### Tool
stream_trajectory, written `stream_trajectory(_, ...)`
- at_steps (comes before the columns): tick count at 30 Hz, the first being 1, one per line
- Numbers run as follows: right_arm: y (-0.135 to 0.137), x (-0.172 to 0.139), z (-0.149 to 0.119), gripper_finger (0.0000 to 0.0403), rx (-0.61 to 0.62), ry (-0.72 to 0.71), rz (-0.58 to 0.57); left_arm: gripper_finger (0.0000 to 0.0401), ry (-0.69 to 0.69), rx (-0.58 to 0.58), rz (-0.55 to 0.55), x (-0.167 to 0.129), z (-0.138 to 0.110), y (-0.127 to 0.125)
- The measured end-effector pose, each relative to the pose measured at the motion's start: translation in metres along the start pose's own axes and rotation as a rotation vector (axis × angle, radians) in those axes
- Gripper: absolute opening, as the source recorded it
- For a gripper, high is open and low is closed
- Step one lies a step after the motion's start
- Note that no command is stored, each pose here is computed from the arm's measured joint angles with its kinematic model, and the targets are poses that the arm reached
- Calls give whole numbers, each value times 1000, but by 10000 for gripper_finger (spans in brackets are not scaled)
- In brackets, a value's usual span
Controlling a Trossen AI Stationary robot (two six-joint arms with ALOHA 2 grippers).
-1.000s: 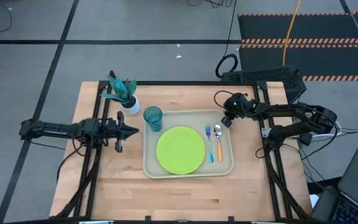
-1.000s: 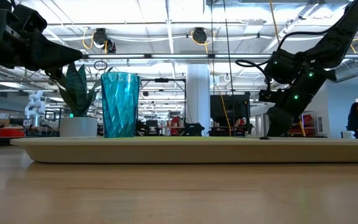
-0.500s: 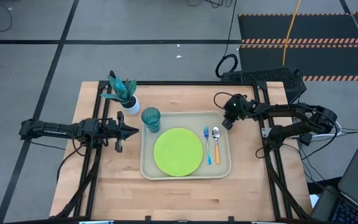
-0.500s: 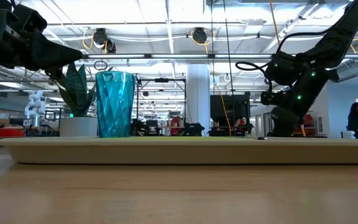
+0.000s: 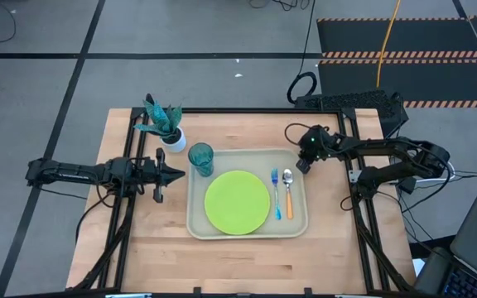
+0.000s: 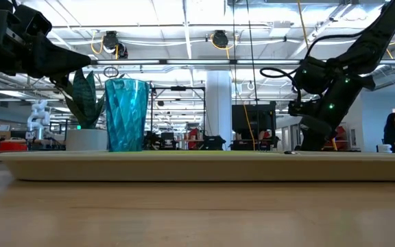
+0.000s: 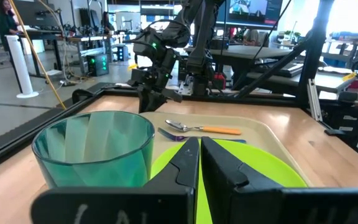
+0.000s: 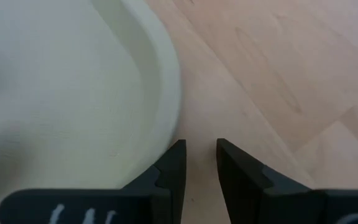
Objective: Pick and place plate/cup/fork/spoon on tray
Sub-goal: Adjust the white food tray
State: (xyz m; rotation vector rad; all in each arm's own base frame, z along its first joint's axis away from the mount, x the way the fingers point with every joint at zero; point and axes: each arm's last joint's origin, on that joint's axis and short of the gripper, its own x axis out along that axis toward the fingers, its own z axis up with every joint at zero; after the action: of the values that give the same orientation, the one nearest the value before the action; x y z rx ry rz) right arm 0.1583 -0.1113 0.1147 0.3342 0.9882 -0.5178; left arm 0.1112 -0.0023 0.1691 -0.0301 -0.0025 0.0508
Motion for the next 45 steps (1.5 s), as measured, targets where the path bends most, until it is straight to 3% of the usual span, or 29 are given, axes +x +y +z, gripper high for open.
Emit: stream_trajectory(45,6,0,-7,80,27,74,27,21,0,0,0,0,0,0)
